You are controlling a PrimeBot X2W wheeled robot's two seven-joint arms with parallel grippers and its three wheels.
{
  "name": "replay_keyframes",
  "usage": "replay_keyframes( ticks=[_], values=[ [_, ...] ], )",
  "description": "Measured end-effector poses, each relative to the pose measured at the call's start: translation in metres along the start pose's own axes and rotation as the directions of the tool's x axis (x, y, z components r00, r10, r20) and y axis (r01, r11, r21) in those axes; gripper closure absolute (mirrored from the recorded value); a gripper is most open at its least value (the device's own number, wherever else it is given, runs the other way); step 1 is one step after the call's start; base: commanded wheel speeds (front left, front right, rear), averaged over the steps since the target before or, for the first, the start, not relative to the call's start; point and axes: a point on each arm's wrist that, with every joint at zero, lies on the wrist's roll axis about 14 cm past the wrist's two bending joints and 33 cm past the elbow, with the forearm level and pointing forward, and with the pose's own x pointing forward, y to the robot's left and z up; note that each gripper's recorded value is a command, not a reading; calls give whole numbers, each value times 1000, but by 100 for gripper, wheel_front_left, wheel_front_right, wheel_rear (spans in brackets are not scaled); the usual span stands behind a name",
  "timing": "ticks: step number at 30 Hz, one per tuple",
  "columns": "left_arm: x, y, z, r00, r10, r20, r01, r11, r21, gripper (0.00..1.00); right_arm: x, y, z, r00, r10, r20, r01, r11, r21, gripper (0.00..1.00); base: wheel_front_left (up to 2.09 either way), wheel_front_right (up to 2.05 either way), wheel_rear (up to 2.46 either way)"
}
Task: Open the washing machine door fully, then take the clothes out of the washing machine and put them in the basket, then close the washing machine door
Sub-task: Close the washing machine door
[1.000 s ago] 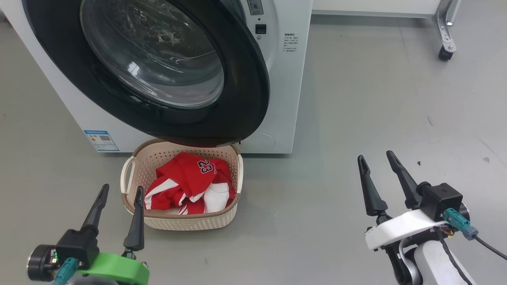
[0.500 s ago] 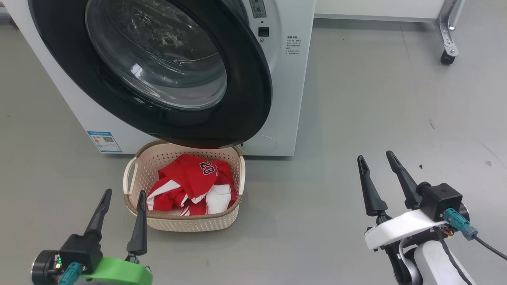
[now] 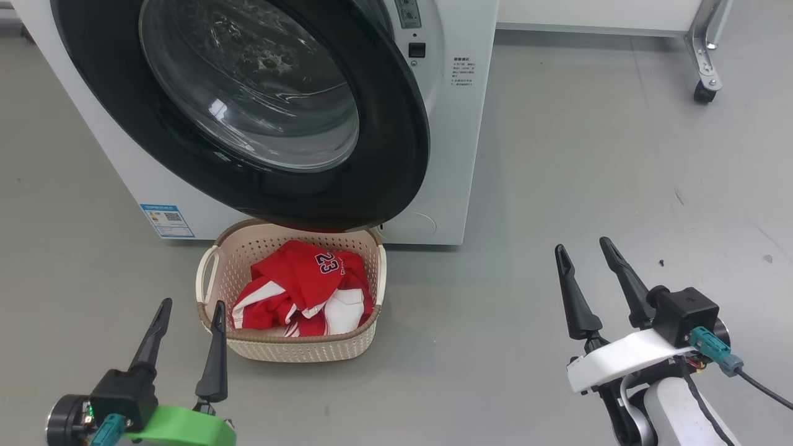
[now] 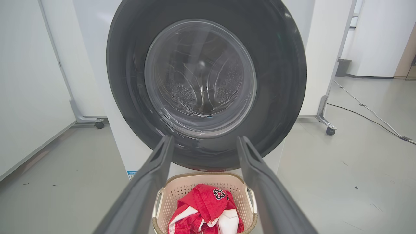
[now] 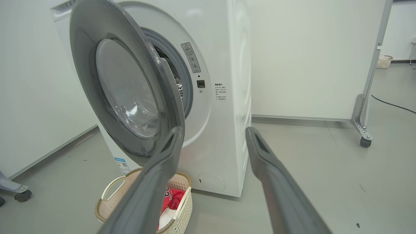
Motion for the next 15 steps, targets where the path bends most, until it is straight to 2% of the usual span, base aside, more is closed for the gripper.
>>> replay_keyframes(
  ticks=[15],
  values=[
    [-5,-2,0,1000,-13,1,13,1000,11,0,-1,6,3,1000,16,6,-16,1000,-9,0,0,0,0]
  ],
)
